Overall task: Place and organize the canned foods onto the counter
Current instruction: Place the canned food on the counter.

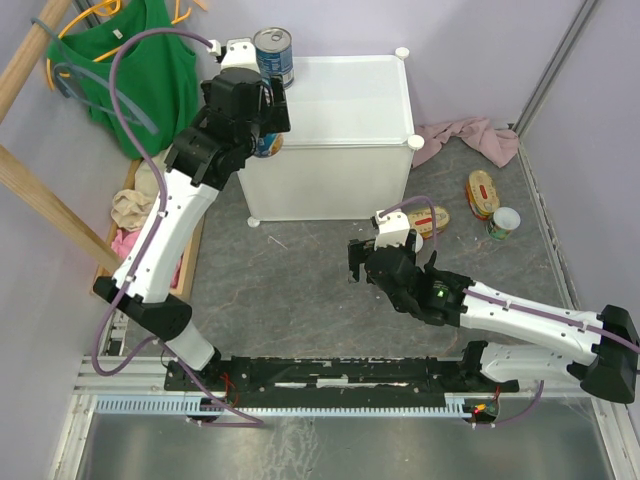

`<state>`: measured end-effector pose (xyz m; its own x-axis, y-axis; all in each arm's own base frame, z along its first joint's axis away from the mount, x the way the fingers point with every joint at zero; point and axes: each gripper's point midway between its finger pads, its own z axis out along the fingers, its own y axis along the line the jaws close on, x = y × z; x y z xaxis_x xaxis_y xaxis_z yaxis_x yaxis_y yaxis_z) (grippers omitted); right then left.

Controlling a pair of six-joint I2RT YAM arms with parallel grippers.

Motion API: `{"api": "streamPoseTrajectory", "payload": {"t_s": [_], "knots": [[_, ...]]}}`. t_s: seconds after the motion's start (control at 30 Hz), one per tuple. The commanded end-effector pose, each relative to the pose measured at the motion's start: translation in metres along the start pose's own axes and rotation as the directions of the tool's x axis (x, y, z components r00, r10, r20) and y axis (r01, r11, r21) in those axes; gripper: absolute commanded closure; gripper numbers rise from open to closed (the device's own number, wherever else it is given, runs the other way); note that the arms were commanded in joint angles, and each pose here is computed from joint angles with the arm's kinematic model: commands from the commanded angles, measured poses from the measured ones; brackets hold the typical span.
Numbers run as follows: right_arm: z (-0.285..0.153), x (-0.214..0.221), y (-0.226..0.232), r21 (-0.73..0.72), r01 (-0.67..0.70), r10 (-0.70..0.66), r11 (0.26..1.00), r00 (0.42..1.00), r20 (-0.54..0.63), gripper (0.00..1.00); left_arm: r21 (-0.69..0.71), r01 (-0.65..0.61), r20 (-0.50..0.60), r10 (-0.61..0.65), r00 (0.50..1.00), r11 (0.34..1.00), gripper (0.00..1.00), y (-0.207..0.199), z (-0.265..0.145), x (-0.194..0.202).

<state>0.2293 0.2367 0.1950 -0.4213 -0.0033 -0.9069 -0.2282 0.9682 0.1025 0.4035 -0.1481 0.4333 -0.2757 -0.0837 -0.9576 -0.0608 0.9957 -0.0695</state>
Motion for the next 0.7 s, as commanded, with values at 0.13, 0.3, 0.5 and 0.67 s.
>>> {"api": "streamPoseTrajectory", "payload": {"t_s": [0.13,0.3,0.5,0.67], "knots": [[-0.005,-0.025,0.007,-0.024,-0.043,0.044,0.999,0.998,0.046,0.0,0.077,0.115,0.279,-0.132,0.951,0.99,0.97,-0.002,-0.013,-0.09],[-0.005,-0.022,0.009,-0.028,-0.039,0.04,0.999,0.999,0.037,0.0,0.083,0.117,0.291,-0.137,0.947,0.99,0.97,-0.004,-0.002,-0.093],[-0.003,-0.02,0.009,-0.024,-0.03,0.03,0.999,0.999,0.029,0.0,0.096,0.119,0.297,-0.142,0.944,0.988,0.97,-0.009,0.01,-0.098],[-0.002,-0.019,0.01,-0.022,-0.024,0.025,0.999,0.999,0.026,0.0,0.107,0.125,0.3,-0.152,0.942,0.986,0.97,-0.011,0.02,-0.101]]}}
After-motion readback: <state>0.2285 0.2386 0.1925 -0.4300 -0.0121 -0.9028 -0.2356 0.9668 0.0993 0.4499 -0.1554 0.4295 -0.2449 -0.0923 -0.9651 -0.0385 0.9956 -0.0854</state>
